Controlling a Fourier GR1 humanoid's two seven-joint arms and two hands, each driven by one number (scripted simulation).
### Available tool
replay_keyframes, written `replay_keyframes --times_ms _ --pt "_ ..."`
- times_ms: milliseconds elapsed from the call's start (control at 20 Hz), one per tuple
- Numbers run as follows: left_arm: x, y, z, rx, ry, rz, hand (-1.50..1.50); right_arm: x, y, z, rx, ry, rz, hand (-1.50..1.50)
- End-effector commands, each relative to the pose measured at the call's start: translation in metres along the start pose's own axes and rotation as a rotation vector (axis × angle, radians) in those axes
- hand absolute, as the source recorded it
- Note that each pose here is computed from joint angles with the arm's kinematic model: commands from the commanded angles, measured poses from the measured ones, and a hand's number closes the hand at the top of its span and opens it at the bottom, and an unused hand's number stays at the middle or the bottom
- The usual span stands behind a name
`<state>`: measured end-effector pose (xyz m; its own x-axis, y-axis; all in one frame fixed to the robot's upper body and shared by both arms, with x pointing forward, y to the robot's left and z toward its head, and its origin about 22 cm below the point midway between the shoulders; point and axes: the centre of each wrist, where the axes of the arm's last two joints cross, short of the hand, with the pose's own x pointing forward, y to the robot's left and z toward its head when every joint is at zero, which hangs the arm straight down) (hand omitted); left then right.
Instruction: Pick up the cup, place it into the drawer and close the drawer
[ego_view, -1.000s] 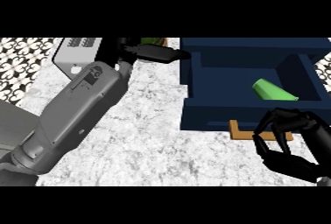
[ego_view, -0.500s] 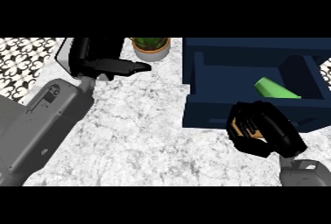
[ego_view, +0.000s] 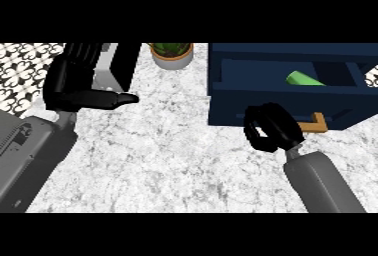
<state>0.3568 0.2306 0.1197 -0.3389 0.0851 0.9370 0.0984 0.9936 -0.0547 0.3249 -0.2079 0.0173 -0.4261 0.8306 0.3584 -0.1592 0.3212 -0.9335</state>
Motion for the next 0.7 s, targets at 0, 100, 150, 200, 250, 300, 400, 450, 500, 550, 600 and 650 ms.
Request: replay_keyframes --times_ms 0,100,150,200,250,300,400,450,500,550,600,650 --pt "0.003 0.023 0.024 0.009 0.006 -0.002 -1.50 -0.029 0.014 -0.019 0.012 0.019 0.023 1.50" --pt "0.005 0.033 0.025 -0.004 0.008 -0.001 -1.50 -0.023 0.006 -0.047 0.016 0.029 0.018 1.50" --pt "-0.015 0.030 0.038 0.018 -0.014 -0.006 -1.50 -0.027 0.020 -0.046 0.025 0.026 0.001 1.50" --pt "0.023 0.030 0.015 -0.006 0.003 0.008 -1.50 -0.046 0.009 -0.041 0.028 0.036 0.003 1.50" --pt "0.008 0.037 0.026 0.020 -0.001 -0.011 -1.50 -0.036 -0.001 -0.062 0.025 0.033 -0.014 1.50" --pt "0.009 0.038 0.022 0.000 0.000 0.000 -1.50 -0.042 -0.002 -0.064 0.029 0.047 -0.029 1.50" --pt "-0.018 0.035 0.044 -0.006 0.019 0.015 -1.50 -0.061 -0.022 -0.063 0.041 0.055 -0.038 1.50" --pt "0.000 0.046 0.038 -0.008 0.002 0.009 -1.50 -0.054 0.004 -0.063 0.048 0.070 -0.053 1.50" --pt "-0.005 0.043 0.036 -0.006 0.013 0.019 -1.50 -0.052 -0.002 -0.070 0.056 0.075 -0.052 1.50" --pt "0.003 0.051 0.035 -0.014 -0.019 0.012 -1.50 -0.066 -0.010 -0.064 0.045 0.090 -0.065 1.50" --pt "0.002 0.054 0.033 -0.010 0.010 0.009 -1.50 -0.064 -0.009 -0.067 0.058 0.093 -0.057 1.50" --pt "0.004 0.042 0.037 -0.027 0.000 0.019 -1.50 -0.073 -0.025 -0.067 0.041 0.126 -0.054 1.50"
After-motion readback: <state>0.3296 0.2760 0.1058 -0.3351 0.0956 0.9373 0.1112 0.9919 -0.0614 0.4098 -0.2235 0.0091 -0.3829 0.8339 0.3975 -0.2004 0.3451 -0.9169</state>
